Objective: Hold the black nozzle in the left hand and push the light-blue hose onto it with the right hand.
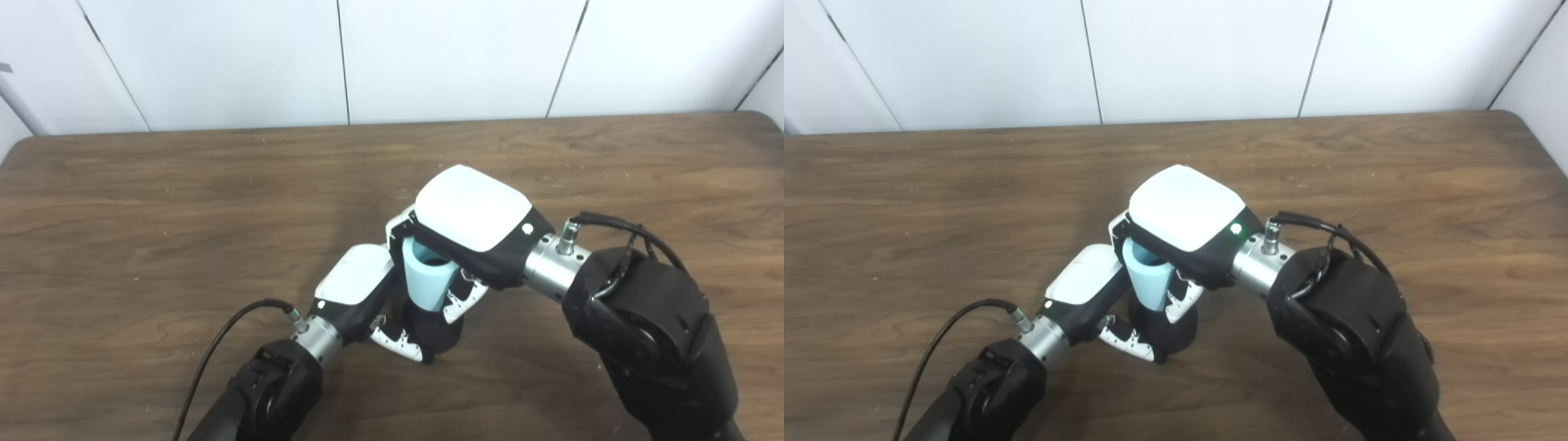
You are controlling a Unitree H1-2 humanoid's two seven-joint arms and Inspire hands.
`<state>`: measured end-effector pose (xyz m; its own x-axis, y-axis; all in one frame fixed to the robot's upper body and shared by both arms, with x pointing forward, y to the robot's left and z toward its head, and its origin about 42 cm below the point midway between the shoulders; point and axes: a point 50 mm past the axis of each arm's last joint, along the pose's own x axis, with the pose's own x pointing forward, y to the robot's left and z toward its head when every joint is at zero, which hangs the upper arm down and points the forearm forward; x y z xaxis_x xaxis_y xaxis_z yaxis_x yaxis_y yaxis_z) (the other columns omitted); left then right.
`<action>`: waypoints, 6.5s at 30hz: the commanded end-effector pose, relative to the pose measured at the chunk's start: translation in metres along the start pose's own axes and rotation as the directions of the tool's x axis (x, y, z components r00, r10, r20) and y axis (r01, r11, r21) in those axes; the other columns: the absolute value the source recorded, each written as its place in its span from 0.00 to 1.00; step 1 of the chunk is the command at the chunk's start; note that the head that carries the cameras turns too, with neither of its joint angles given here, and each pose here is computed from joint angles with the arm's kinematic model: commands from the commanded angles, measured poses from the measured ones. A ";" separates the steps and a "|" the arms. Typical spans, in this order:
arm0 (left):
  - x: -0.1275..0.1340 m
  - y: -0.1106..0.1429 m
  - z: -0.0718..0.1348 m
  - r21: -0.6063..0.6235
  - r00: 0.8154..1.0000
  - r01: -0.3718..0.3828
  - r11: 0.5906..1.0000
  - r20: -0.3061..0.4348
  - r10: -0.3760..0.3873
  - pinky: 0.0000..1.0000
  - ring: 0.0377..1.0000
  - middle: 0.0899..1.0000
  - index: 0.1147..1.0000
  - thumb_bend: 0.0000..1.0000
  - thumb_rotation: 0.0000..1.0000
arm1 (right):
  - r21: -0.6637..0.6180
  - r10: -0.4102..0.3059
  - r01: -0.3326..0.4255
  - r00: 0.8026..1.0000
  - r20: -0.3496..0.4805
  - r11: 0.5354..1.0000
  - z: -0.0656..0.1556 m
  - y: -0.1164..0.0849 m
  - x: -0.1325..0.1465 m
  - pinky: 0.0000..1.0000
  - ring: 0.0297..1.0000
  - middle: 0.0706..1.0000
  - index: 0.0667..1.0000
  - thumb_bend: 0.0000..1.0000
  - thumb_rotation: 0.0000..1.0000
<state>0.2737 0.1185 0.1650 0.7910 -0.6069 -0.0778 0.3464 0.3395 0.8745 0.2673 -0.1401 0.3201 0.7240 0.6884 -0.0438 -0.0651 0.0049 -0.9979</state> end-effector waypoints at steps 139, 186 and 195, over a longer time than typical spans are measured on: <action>-0.014 -0.032 -0.017 -0.003 0.974 0.218 0.976 -0.063 -0.218 0.90 0.62 0.45 0.42 0.52 0.00 | 0.018 -0.062 0.062 0.998 0.019 0.998 0.012 0.029 -0.091 1.00 1.00 0.99 0.93 0.75 1.00; -0.017 -0.029 -0.022 0.002 0.971 0.230 0.973 -0.062 -0.229 0.90 0.63 0.44 0.42 0.52 0.00 | 0.135 0.048 -0.044 0.999 -0.024 0.990 0.000 0.057 -0.085 1.00 1.00 0.99 0.97 0.74 0.96; -0.017 -0.029 -0.022 0.002 0.971 0.232 0.973 -0.063 -0.231 0.90 0.63 0.44 0.42 0.52 0.00 | 0.158 0.052 -0.048 0.998 -0.023 0.986 0.002 0.061 -0.087 1.00 1.00 1.00 0.97 0.74 0.95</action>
<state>0.2771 0.1228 0.1666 0.7744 -0.6258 -0.0931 0.3607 0.3157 0.8776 0.1971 -0.1927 0.2800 0.7254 0.6878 0.0259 -0.0980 0.1404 -0.9852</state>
